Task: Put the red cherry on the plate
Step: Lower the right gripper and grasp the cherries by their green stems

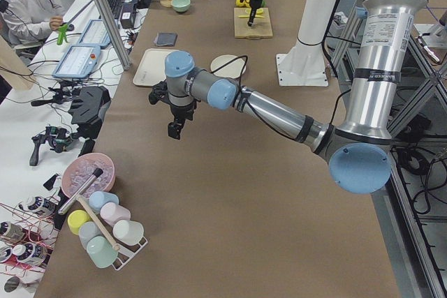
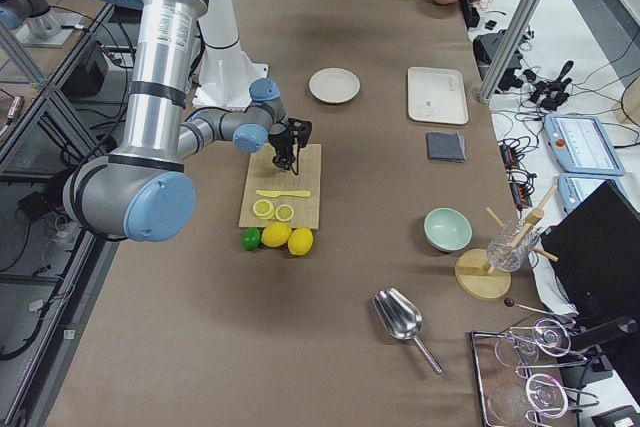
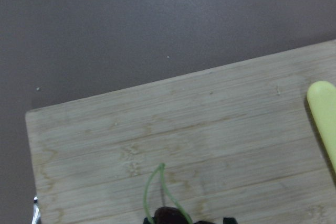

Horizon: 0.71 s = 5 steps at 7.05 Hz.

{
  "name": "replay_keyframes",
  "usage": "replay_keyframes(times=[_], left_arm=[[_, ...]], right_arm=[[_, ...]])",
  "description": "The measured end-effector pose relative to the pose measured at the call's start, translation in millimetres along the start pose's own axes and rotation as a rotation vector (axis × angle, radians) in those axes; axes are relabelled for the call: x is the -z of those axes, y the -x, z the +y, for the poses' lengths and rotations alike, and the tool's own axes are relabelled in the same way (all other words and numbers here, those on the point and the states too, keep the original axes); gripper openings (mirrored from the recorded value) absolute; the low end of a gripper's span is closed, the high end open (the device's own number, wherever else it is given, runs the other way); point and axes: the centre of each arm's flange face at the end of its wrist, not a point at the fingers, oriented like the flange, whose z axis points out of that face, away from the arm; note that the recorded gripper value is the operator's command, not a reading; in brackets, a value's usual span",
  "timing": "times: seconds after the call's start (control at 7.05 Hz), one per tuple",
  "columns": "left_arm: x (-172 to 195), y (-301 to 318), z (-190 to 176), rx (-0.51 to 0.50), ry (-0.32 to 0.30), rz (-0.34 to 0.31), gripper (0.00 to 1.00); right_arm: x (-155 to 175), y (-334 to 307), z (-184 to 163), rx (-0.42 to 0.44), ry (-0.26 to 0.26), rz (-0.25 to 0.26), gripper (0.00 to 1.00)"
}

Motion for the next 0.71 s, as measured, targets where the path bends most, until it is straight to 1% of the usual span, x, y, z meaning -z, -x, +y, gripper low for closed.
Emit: replay_keyframes(times=[0.57, 0.71], left_arm=[[0.2, -0.3, 0.0, 0.000, 0.000, 0.001, 0.98], [0.1, -0.3, 0.0, 0.000, 0.000, 0.001, 0.98]], right_arm=[[3.9, 5.8, -3.1, -0.006, 0.002, -0.014, 0.06], [2.5, 23.7, -3.8, -0.005, 0.002, -0.019, 0.05]])
